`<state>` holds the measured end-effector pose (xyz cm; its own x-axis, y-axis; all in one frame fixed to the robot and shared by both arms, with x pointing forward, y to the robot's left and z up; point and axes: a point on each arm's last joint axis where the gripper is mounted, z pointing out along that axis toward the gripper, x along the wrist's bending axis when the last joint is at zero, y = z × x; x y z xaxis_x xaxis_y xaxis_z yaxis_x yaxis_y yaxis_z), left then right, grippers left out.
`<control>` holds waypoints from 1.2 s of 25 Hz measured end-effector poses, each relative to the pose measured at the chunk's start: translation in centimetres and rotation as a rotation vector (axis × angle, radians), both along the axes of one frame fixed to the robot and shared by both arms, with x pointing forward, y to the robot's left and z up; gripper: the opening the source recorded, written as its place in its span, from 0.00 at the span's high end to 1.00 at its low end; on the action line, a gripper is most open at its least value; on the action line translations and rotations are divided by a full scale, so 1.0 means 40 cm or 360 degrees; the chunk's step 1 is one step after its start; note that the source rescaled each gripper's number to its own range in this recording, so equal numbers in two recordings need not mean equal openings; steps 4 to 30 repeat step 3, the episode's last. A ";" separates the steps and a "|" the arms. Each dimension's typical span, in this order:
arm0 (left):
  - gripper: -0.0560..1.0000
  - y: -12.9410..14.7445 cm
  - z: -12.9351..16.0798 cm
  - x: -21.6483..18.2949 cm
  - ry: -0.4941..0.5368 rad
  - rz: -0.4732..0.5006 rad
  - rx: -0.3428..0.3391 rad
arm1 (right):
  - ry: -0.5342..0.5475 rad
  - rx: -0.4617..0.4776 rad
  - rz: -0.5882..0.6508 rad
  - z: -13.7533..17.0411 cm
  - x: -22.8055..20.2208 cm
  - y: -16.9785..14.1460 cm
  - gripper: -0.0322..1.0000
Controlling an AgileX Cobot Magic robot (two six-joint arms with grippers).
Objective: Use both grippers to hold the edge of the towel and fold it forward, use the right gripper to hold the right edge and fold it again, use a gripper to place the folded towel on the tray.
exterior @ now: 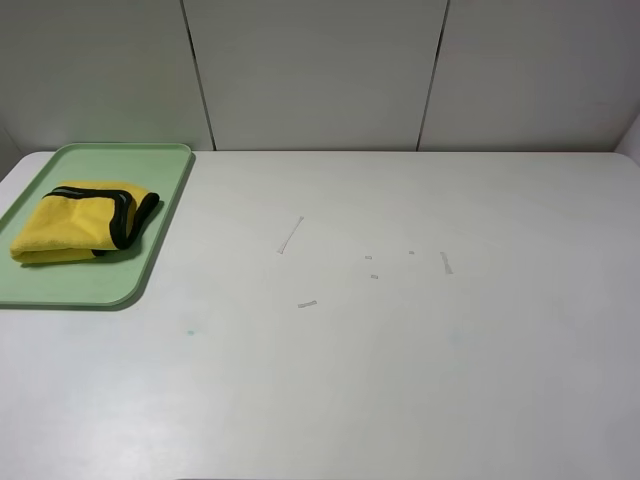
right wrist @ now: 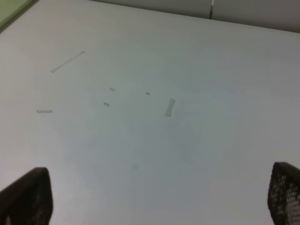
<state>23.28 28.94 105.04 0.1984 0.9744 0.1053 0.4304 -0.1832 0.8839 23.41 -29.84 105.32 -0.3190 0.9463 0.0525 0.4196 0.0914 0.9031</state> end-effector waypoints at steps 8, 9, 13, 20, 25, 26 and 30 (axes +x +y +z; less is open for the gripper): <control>0.01 0.000 0.000 0.000 0.0000 0.0000 0.0000 | 0.0000 0.0000 0.0000 0.000 0.000 0.000 0.00; 0.01 0.000 0.000 0.000 0.0000 0.0000 0.0000 | 0.0000 0.0000 0.0000 0.000 0.000 0.000 0.00; 0.01 0.000 0.000 0.000 0.0000 0.0000 0.0000 | 0.0000 0.0000 0.0000 0.000 0.000 0.000 0.00; 0.01 0.000 0.000 0.000 0.0000 0.0000 0.0000 | 0.0000 0.0000 0.0000 0.000 0.000 0.000 0.00; 0.01 0.000 0.000 0.000 0.0000 0.0000 0.0000 | 0.0000 0.0000 0.0000 0.000 0.000 0.000 0.00; 0.01 0.000 0.000 0.000 0.0000 0.0000 0.0000 | 0.0000 0.0000 0.0000 0.000 0.000 0.000 0.00; 0.01 0.000 0.000 0.000 0.0000 0.0000 0.0000 | 0.0000 0.0000 0.0000 0.000 0.000 0.000 0.00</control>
